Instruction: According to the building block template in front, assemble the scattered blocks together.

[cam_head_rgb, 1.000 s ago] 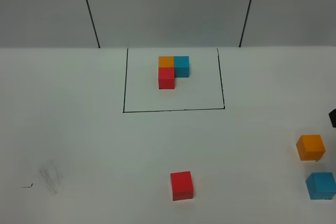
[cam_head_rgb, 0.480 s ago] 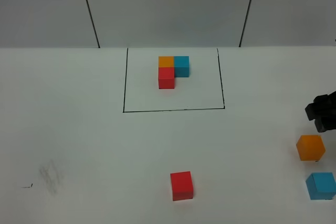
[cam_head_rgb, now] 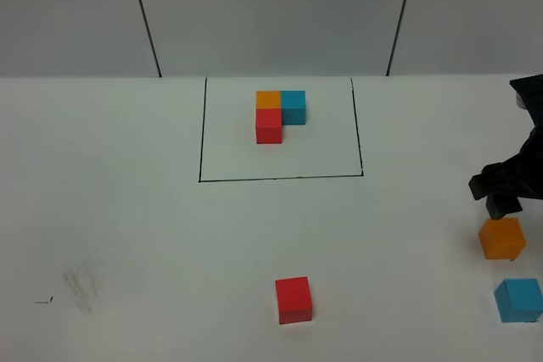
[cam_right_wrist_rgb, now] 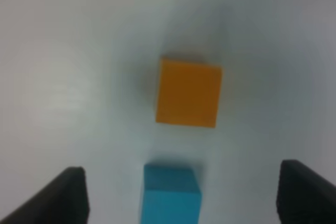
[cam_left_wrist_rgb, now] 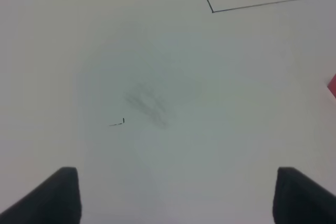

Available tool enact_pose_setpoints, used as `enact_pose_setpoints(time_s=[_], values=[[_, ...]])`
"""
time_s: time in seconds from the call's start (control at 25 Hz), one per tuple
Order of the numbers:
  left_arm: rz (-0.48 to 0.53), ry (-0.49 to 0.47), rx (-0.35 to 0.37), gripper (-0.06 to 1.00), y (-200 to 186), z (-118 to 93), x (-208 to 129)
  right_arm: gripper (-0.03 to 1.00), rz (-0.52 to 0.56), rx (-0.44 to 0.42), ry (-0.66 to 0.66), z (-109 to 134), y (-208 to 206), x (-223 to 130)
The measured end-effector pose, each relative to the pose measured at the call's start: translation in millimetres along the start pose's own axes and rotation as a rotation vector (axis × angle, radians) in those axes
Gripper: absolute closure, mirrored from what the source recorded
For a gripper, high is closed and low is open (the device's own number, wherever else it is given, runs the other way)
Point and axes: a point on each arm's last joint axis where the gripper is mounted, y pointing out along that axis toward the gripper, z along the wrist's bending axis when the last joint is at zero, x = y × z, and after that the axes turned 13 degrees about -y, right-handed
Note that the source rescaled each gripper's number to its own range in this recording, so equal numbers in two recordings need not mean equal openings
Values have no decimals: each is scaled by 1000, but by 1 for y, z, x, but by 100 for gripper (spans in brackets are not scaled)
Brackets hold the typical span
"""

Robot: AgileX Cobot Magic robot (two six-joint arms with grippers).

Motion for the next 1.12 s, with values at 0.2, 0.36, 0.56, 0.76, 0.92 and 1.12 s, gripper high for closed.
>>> enact_pose_setpoints(time_s=[0.2,0.36,0.56,0.76,0.92,1.12], values=[[0,0,0,-5,0,0,0,45,-2,3,13,-1,7,8],[0,0,0,-5,0,0,0,45,4,5,37,-2,13,15],[0,0,0,-5,0,0,0,45,65,15,72,-8,34,16],[0,0,0,-5,0,0,0,45,94,24,125,-20,47,12],[0,0,0,-5,0,0,0,45,80,47,158,-25,50,12],[0,0,0,-5,0,0,0,45,80,78,147,-22,55,14]])
